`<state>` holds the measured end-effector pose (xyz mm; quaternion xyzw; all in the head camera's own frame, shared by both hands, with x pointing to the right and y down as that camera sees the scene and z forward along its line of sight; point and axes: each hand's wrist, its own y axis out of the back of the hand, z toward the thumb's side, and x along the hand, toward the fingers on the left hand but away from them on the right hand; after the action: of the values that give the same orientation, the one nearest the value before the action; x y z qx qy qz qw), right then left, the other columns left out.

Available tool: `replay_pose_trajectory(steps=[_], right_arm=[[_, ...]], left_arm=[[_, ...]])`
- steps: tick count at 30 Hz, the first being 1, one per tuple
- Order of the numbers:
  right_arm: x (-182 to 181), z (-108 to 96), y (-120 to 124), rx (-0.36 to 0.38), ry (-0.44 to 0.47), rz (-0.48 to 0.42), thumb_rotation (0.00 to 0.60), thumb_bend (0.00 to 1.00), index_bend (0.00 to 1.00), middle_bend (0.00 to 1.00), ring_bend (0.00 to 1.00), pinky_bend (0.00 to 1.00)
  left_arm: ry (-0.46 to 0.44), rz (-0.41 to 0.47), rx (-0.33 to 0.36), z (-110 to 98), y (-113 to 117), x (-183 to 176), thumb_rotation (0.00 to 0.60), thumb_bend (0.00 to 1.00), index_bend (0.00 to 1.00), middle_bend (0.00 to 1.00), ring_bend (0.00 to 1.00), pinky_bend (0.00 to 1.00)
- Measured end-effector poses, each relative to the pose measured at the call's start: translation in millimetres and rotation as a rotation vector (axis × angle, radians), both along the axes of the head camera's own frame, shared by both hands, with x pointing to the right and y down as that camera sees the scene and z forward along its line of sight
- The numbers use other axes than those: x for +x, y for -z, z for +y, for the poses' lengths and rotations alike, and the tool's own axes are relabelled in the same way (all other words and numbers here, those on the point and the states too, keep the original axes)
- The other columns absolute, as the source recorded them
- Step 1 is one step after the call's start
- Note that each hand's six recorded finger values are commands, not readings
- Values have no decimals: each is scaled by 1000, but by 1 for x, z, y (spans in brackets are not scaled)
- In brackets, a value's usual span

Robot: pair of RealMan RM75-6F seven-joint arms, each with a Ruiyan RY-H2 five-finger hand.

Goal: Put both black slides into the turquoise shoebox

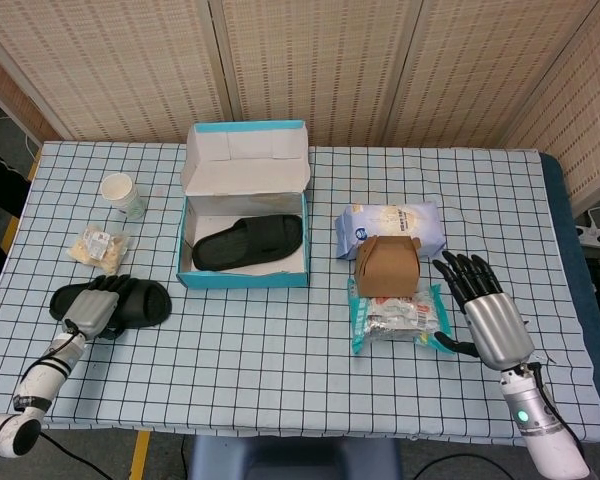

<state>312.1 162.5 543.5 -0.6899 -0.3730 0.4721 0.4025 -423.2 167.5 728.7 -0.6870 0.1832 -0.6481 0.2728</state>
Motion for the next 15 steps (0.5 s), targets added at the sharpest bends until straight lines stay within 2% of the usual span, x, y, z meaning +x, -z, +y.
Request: replay_pose_trajectory(steps=[3, 5, 7, 9, 11, 15], right_arm=[[2, 0, 1, 0, -5, -1, 600, 25, 0, 0, 0, 0], [2, 0, 1, -1, -6, -2, 600, 25, 0, 0, 0, 0], [2, 1, 0, -4, -5, -2, 600, 24, 0, 0, 0, 0], [1, 1, -1, -8, -3, -1, 600, 24, 0, 0, 0, 0], [1, 1, -1, -11, -3, -1, 600, 24, 0, 0, 0, 0], [2, 2, -2, -15, -6, -2, 600, 24, 0, 0, 0, 0]], left_arm=[[-27, -35, 7, 1, -5, -2, 600, 345, 8, 0, 0, 23], [-34, -47, 1, 3, -8, -1, 600, 362, 79, 10, 3, 77], [-27, -47, -3, 3, -9, -1, 600, 391, 201, 110, 76, 163], [-20, -42, -5, 3, -10, 0, 600, 434, 343, 298, 228, 287], [-14, -35, -4, 3, -10, 1, 600, 481, 451, 421, 333, 389], [-22, -27, 28, 0, -6, 3, 600, 623, 612, 601, 505, 565]])
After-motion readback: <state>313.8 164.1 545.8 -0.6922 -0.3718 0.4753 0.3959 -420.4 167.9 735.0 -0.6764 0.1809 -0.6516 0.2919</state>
